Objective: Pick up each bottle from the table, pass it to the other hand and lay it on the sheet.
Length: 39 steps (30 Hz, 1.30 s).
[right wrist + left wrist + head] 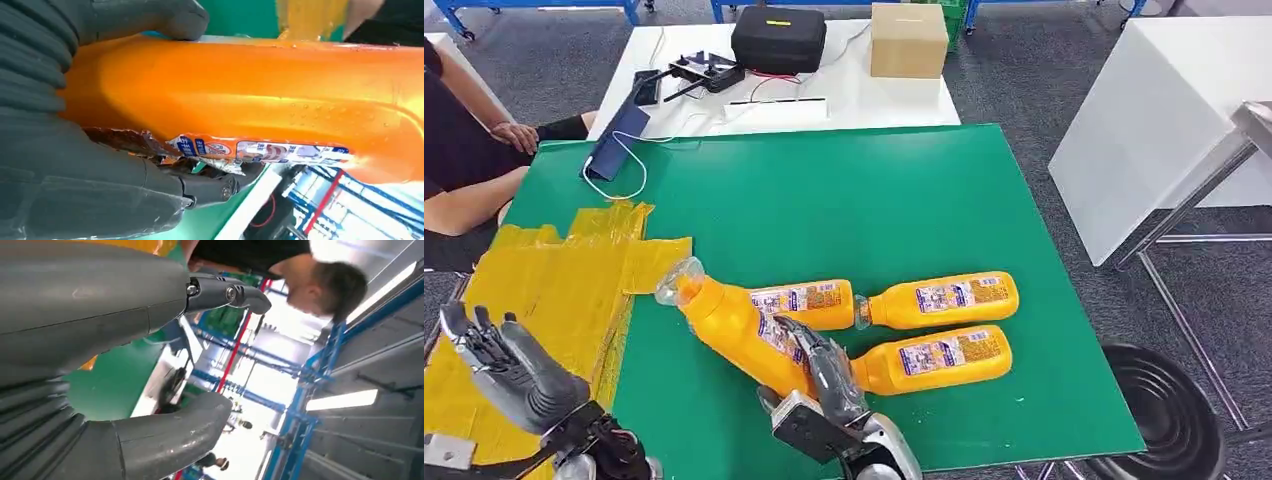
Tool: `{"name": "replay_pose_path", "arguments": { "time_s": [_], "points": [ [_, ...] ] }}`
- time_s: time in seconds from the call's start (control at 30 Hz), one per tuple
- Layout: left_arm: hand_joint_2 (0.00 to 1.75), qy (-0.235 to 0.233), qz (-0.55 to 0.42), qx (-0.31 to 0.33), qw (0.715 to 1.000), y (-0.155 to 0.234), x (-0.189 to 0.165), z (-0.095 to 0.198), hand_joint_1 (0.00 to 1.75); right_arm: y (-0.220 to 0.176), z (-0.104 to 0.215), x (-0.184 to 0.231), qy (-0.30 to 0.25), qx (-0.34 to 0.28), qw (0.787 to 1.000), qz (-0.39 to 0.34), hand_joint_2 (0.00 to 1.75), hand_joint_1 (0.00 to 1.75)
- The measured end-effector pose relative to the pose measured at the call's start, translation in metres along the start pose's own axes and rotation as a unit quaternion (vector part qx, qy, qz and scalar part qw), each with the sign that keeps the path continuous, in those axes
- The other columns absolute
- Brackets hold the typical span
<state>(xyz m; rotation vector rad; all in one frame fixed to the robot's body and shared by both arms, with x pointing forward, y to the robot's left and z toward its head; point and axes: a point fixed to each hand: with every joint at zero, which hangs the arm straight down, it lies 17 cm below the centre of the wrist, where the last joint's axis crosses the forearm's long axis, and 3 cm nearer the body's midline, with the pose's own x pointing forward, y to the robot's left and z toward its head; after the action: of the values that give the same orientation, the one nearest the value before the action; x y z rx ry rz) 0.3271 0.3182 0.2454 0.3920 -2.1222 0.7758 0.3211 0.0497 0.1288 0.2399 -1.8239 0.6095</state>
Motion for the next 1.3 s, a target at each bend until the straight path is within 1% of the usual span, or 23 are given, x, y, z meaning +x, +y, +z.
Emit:
{"name": "replay_pose_path", "arguments": {
  "time_s": [0.13, 0.2, 0.23, 0.27, 0.3, 0.33, 0.37, 0.4, 0.43, 0.53, 0.63, 0.9, 0.97, 1.07, 1.3],
  "points": [
    [1.75, -0.004, 0.000, 0.002, 1.000, 0.004, 0.004, -0.001, 0.00, -0.006, -0.001, 0.004, -0.005, -0.007, 1.000, -0.008, 1.75, 1.75],
    [1.75, 0.003, 0.023, -0.023, 0.999, -0.004, 0.003, 0.003, 0.00, -0.009, -0.001, 0.006, -0.009, -0.013, 1.000, -0.014, 1.75, 1.75],
    [1.75, 0.017, 0.052, -0.048, 0.997, -0.014, -0.002, 0.009, 0.00, -0.011, -0.001, 0.007, -0.013, -0.016, 1.000, -0.017, 1.75, 1.75],
    [1.75, 0.043, 0.093, -0.083, 0.991, -0.028, -0.009, 0.017, 0.00, -0.012, -0.001, 0.009, -0.016, -0.017, 0.999, -0.022, 1.75, 1.75],
    [1.75, 0.079, 0.148, -0.134, 0.977, -0.049, -0.018, 0.030, 0.00, -0.012, 0.000, 0.011, -0.020, -0.014, 0.999, -0.028, 1.75, 1.75],
    [1.75, 0.117, 0.207, -0.215, 0.947, -0.078, -0.022, 0.055, 0.00, -0.010, 0.000, 0.013, -0.026, -0.008, 0.999, -0.034, 1.75, 1.75],
    [1.75, 0.134, 0.237, -0.282, 0.920, -0.098, -0.022, 0.080, 0.00, -0.008, 0.001, 0.014, -0.031, -0.002, 0.999, -0.037, 1.75, 1.75],
    [1.75, 0.147, 0.255, -0.327, 0.898, -0.110, -0.021, 0.100, 0.00, -0.006, 0.001, 0.016, -0.035, 0.002, 0.999, -0.040, 1.75, 1.75],
    [1.75, 0.157, 0.261, -0.345, 0.888, -0.114, -0.024, 0.112, 0.00, -0.005, 0.001, 0.016, -0.036, 0.005, 0.999, -0.041, 1.75, 1.75],
    [1.75, 0.183, 0.249, -0.357, 0.881, -0.114, -0.040, 0.128, 0.00, -0.006, 0.001, 0.016, -0.035, 0.005, 0.998, -0.042, 1.75, 1.75],
    [1.75, 0.197, 0.245, -0.366, 0.876, -0.113, -0.048, 0.138, 0.00, -0.006, 0.001, 0.016, -0.035, 0.005, 0.998, -0.042, 1.75, 1.75],
    [1.75, 0.212, 0.239, -0.375, 0.870, -0.112, -0.056, 0.148, 0.00, -0.007, 0.001, 0.015, -0.033, 0.003, 0.999, -0.044, 1.75, 1.75],
    [1.75, 0.216, 0.245, -0.386, 0.863, -0.114, -0.055, 0.153, 0.00, -0.007, 0.002, 0.015, -0.034, 0.004, 0.998, -0.044, 1.75, 1.75],
    [1.75, 0.220, 0.251, -0.413, 0.847, -0.121, -0.051, 0.166, 0.00, -0.003, 0.002, 0.017, -0.038, 0.013, 0.998, -0.044, 1.75, 1.75],
    [1.75, 0.230, 0.247, -0.418, 0.843, -0.122, -0.058, 0.171, 0.00, 0.011, 0.000, 0.023, -0.047, 0.044, 0.997, -0.042, 1.75, 1.75]
  ]
}}
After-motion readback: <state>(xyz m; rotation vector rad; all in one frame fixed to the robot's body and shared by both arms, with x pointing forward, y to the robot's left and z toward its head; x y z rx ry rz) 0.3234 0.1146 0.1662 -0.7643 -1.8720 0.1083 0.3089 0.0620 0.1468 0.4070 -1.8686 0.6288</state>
